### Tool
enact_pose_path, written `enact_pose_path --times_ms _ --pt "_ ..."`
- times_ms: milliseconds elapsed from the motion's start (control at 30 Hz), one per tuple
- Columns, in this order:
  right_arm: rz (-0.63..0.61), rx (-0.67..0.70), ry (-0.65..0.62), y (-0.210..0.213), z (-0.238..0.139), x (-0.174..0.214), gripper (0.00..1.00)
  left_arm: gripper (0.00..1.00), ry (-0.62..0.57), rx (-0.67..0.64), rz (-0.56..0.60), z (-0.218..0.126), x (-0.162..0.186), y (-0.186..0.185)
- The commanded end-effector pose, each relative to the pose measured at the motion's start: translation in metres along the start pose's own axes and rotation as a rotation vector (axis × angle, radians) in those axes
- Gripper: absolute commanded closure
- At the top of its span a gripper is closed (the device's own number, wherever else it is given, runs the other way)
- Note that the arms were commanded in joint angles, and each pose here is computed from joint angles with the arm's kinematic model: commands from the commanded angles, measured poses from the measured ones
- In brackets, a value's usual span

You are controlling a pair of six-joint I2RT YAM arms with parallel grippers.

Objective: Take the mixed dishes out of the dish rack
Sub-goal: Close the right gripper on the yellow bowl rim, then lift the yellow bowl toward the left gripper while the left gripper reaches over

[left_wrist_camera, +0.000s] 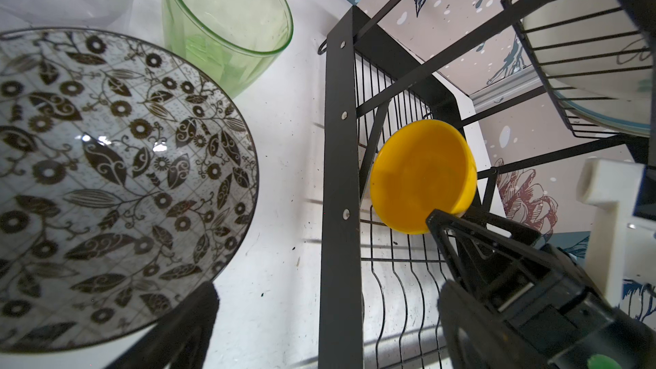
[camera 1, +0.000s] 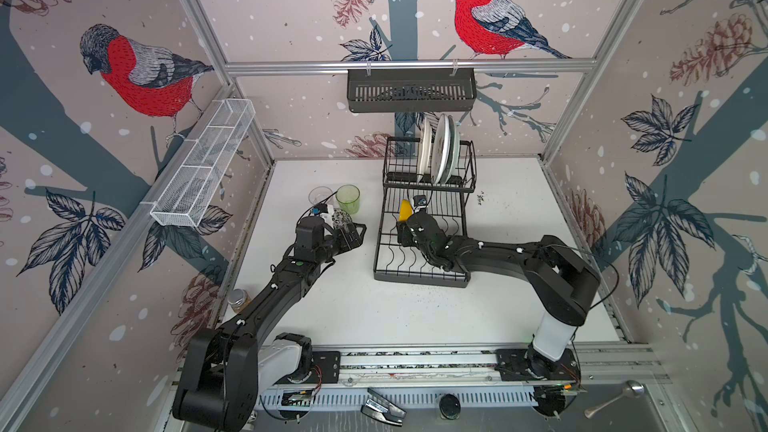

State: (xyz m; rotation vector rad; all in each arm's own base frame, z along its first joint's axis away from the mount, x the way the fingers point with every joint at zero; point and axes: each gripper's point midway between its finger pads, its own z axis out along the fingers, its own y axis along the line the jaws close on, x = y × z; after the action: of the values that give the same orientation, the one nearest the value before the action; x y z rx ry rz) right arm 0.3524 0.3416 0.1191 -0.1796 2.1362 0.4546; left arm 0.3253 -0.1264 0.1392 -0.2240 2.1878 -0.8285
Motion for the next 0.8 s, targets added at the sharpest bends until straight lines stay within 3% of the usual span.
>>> enact_pose_path --times_ms 0,767 --pt "0.052 -0.033 -0.017 0.005 -0.009 -0.007 0.48 0.03 -0.014 0.040 0.018 0.001 -0.004 -0.008" --pt "0.117 -0.226 -0.033 0.015 -0.053 -0.003 0.48 0.04 0.012 0.099 -0.006 0.008 0.000 -0.019"
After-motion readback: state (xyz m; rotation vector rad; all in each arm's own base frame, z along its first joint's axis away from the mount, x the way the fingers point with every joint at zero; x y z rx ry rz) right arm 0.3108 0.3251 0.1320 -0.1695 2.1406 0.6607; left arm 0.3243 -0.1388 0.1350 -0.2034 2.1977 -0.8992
